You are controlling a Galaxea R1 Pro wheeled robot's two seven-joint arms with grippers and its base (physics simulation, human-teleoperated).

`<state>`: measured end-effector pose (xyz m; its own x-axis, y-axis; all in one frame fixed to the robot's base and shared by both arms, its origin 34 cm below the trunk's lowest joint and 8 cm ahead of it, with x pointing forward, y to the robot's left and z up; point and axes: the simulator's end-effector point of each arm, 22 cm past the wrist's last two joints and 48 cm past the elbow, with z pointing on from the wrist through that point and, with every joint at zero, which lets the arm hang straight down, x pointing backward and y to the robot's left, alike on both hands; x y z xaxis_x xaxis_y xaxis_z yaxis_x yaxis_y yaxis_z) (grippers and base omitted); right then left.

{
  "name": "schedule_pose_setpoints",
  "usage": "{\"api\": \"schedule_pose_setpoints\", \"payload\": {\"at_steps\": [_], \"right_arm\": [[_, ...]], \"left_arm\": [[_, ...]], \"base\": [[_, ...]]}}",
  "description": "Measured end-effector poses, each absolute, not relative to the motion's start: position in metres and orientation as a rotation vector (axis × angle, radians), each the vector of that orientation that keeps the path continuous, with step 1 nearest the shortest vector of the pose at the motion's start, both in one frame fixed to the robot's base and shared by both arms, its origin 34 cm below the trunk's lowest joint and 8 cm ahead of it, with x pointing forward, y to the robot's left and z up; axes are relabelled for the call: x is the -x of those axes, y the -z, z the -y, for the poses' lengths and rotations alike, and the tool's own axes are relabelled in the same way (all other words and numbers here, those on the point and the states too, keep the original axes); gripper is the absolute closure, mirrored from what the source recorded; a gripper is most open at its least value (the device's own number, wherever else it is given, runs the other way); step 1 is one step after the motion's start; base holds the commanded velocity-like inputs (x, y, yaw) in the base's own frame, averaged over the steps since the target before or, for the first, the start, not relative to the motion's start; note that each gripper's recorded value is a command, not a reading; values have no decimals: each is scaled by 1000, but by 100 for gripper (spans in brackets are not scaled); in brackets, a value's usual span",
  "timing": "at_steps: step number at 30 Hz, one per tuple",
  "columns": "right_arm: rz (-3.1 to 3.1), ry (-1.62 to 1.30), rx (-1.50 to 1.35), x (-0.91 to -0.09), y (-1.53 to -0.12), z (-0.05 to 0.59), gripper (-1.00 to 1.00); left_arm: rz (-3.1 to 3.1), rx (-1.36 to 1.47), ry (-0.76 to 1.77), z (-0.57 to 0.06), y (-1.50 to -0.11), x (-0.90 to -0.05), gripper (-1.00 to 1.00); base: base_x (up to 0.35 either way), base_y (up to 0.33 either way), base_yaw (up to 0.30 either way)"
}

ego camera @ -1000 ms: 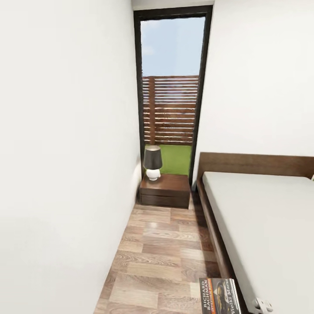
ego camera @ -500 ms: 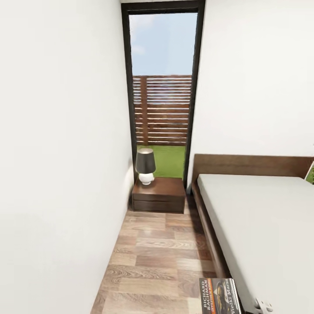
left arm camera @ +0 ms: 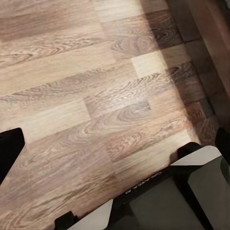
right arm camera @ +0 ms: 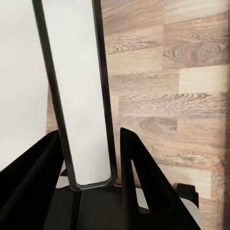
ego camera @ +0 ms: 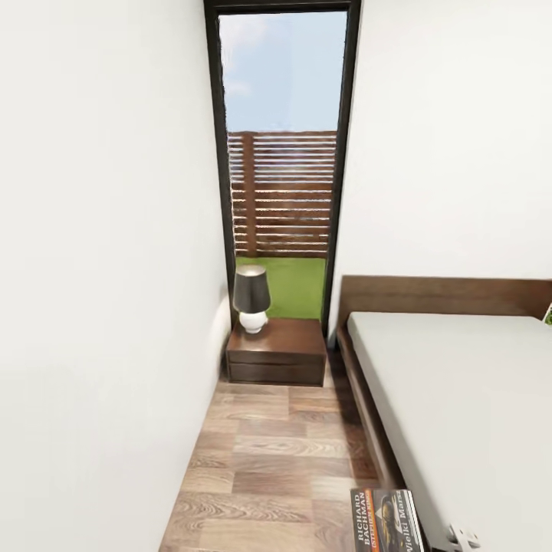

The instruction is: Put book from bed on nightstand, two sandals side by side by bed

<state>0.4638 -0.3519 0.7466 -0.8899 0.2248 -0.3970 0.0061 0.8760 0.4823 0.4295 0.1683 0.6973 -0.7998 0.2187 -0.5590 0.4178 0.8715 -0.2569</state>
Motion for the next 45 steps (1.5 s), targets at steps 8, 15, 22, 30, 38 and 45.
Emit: {"api": "schedule_pose_setpoints", "payload": {"at_steps": [8, 15, 22, 30, 38, 45], "right_arm": [[-2597, -665, -168, -463, -746, 352, 100], [-2596, -664, -168, -464, -746, 352, 100], [-2597, -663, -169, -464, -746, 352, 100], [-2598, -662, -168, -464, -746, 352, 100], [-2598, -661, -167, -464, -746, 352, 100], [-2597, -662, -169, -464, -746, 352, 100]], "left_arm": [[-2511, -462, 505, -168, -697, -429, -100], [-2511, -462, 505, -168, -697, -430, -100], [-2511, -462, 506, -168, -697, -429, -100], [-2511, -461, 506, -168, -697, -430, -100], [-2511, -461, 507, -168, -697, -429, -100], [-2511, -461, 507, -168, -697, -429, -100]], "base": [[330, 0, -204], [330, 0, -19], [328, 0, -1], [327, 0, 0], [309, 0, 0], [303, 0, 0]]}}
